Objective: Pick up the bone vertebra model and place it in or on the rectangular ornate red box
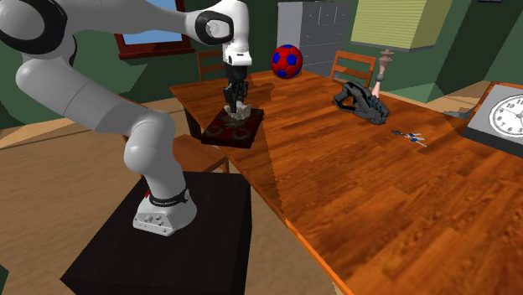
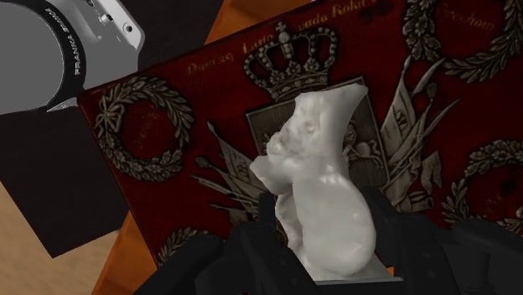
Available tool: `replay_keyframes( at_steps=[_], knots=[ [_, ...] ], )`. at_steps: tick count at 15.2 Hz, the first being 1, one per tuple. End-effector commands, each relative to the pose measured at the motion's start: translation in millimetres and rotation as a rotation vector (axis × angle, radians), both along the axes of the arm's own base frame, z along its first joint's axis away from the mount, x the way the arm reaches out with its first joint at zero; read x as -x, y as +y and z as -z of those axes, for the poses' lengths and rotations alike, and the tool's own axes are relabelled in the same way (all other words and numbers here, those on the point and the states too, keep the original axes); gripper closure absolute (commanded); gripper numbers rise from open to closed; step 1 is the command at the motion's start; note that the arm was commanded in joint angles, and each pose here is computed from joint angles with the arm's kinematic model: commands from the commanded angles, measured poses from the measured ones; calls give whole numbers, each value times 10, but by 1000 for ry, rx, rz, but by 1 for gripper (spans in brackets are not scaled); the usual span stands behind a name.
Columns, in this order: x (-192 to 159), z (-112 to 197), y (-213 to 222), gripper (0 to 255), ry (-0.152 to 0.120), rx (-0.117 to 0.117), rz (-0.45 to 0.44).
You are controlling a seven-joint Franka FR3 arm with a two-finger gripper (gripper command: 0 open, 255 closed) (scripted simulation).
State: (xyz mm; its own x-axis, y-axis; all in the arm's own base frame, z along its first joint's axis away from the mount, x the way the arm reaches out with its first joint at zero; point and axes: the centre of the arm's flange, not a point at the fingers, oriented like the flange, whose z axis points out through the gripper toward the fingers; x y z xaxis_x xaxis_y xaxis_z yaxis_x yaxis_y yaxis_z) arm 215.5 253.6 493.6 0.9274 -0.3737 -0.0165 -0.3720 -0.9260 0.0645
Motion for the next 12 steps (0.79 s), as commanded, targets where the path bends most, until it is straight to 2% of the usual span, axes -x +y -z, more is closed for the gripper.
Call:
replay_keyframes(
  at_steps=[1,4,5,10,12],
  knots=[
    [7,30,6,255,7,2,-1],
    [7,30,6,255,7,2,-1],
    [7,28,4,0,7,2,-1],
    [7,30,6,0,7,2,-1],
    [-5,-234,21,0,7,2,-1]
  ],
)
